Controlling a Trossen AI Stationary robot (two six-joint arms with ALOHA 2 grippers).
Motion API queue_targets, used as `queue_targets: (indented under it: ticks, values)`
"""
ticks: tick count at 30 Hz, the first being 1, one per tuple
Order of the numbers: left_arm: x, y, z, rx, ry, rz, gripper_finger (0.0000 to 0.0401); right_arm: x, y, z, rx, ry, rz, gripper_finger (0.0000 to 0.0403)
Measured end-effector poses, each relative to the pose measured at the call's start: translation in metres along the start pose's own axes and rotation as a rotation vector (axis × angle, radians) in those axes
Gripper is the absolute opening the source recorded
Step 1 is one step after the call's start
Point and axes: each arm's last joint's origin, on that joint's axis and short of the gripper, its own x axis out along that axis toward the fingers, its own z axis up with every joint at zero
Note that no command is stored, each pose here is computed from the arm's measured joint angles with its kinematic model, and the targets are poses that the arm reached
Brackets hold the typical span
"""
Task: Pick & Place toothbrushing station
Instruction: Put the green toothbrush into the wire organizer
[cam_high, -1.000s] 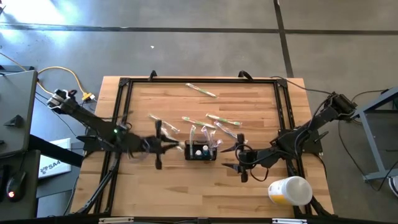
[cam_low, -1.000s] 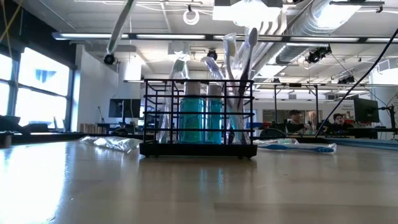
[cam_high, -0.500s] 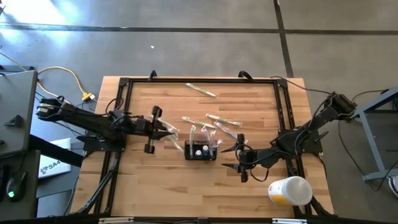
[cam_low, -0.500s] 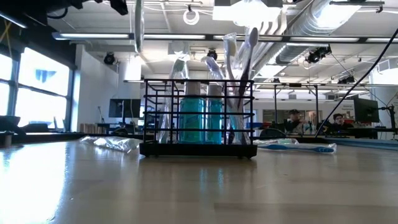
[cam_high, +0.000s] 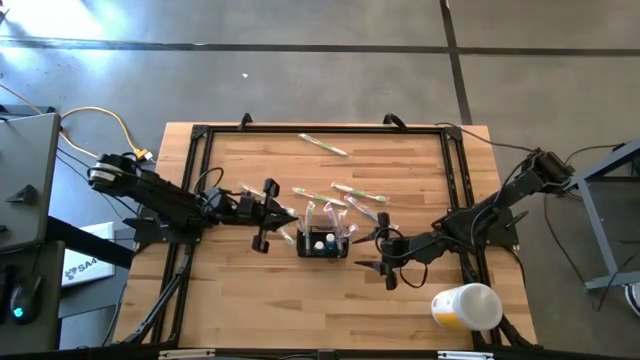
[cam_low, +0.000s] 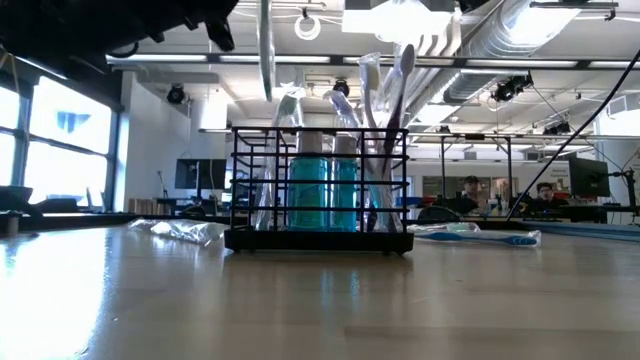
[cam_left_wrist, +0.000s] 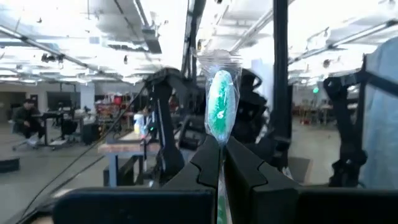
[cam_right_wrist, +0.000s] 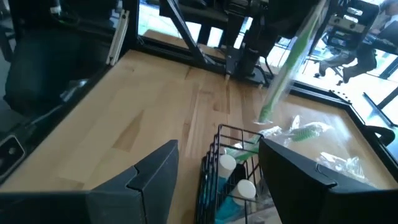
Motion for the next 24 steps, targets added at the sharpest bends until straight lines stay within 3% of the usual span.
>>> queue_targets:
  ticks: [24]
  values:
    - [-0.017, 0.003, -0.020, -0.010, 0.062, 0.092, 0.0001, 0.000, 0.000, -0.001, -0.001, 0.006, 0.002, 0.0216]
